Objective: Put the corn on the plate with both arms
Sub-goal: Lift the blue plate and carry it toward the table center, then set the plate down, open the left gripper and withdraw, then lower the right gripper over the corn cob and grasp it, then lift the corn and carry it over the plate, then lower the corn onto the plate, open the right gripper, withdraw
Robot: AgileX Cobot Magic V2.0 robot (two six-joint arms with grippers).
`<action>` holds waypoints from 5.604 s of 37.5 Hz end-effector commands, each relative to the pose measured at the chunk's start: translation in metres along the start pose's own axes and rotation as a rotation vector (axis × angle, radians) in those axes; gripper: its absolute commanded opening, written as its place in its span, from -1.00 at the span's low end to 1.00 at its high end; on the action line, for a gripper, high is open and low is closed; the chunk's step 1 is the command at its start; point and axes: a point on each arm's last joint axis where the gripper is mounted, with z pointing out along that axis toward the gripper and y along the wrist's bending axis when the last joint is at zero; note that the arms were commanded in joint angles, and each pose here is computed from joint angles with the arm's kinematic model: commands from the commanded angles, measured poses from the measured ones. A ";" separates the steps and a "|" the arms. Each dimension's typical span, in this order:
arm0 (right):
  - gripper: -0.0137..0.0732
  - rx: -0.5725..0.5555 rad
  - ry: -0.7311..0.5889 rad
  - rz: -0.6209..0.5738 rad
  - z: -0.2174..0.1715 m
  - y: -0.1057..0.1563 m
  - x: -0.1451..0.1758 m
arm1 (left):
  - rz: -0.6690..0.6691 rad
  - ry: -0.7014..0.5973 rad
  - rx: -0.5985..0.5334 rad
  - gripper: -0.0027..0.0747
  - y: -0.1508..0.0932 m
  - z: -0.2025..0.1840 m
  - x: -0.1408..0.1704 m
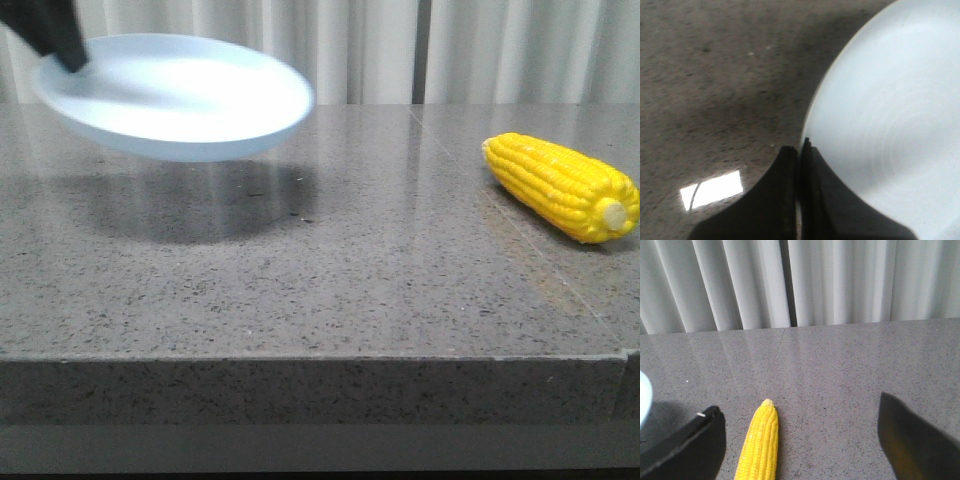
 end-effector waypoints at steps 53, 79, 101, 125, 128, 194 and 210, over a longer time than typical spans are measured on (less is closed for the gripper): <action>0.79 0.006 -0.095 -0.008 -0.001 0.001 -0.016 | 0.052 -0.325 -0.283 -0.99 -0.011 -0.086 0.059; 0.79 0.006 -0.095 -0.008 -0.001 0.001 -0.016 | 0.024 -0.751 -0.155 -0.98 0.004 -0.089 0.228; 0.79 -0.012 -0.064 0.030 0.000 0.002 -0.014 | 0.035 -1.135 -0.096 -0.98 0.012 -0.107 0.318; 0.79 -0.107 0.552 0.043 0.156 0.024 -0.002 | 0.035 -1.137 -0.095 -0.98 0.012 -0.107 0.318; 0.80 -0.129 0.618 0.033 0.182 0.033 0.008 | 0.035 -1.137 -0.095 -0.98 0.012 -0.107 0.318; -0.13 -0.372 0.920 -0.193 0.262 0.211 0.060 | 0.035 -1.137 -0.095 -0.98 0.012 -0.107 0.318; 0.68 -0.378 0.903 -0.189 0.259 0.211 0.053 | 0.035 -1.137 -0.095 -0.98 0.012 -0.107 0.318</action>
